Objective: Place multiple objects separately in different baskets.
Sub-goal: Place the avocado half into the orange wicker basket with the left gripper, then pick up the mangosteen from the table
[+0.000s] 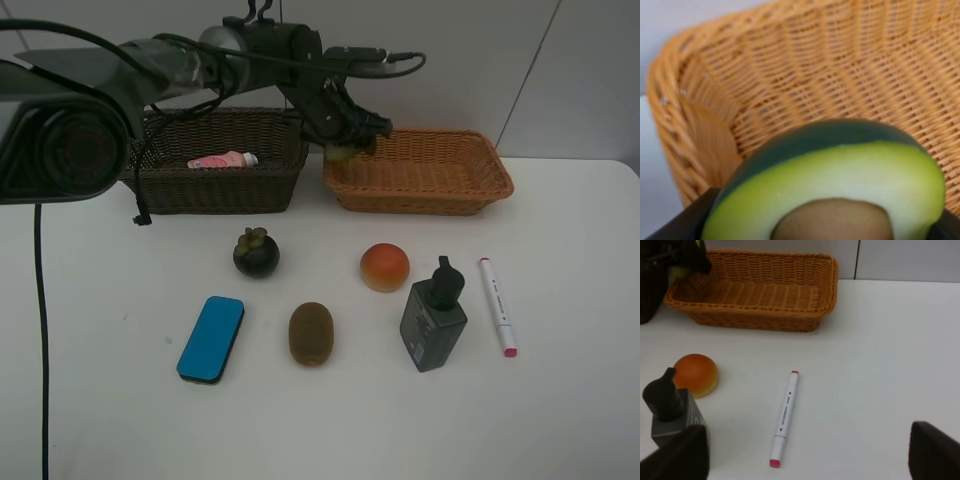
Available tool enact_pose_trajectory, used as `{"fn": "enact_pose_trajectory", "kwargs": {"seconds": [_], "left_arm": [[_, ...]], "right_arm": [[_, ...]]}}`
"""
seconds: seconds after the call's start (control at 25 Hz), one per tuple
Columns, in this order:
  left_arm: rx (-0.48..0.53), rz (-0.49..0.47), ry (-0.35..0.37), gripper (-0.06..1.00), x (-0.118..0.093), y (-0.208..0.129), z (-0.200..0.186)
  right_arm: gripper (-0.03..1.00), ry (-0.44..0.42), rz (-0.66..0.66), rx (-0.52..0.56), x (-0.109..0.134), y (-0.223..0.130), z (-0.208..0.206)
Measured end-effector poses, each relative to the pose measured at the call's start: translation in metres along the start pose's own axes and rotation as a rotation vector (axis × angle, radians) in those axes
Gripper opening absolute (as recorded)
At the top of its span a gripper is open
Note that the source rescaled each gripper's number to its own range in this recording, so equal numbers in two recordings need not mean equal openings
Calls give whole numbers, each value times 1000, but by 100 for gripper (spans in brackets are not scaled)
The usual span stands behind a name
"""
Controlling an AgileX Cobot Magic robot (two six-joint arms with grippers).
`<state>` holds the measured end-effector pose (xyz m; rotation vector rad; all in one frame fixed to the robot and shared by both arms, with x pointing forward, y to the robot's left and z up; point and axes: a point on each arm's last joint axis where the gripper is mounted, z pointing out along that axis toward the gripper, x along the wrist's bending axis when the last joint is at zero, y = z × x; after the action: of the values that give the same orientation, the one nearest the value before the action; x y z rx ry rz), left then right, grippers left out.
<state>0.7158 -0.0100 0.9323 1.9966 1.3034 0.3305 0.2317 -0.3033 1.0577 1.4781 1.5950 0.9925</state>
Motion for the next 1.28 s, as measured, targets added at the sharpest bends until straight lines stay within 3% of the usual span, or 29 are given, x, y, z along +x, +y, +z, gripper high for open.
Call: {"fn": "enact_pose_trajectory", "kwargs": {"seconds": [0.2, 0.48, 0.64, 0.88, 1.12, 1.28], "left_arm": [[-37, 1, -5, 84, -2, 5, -1], [7, 25, 8, 87, -2, 6, -6], [60, 58, 15, 87, -6, 24, -33], [217, 73, 23, 87, -14, 42, -85], [253, 63, 2, 87, -16, 41, -97], [339, 68, 11, 87, -14, 27, -114]], "right_arm": [[100, 0, 0, 0, 0, 0, 0], [100, 0, 0, 0, 0, 0, 0], [100, 0, 0, 0, 0, 0, 0], [100, 0, 0, 0, 0, 0, 0], [100, 0, 0, 0, 0, 0, 0], [100, 0, 0, 0, 0, 0, 0]]}}
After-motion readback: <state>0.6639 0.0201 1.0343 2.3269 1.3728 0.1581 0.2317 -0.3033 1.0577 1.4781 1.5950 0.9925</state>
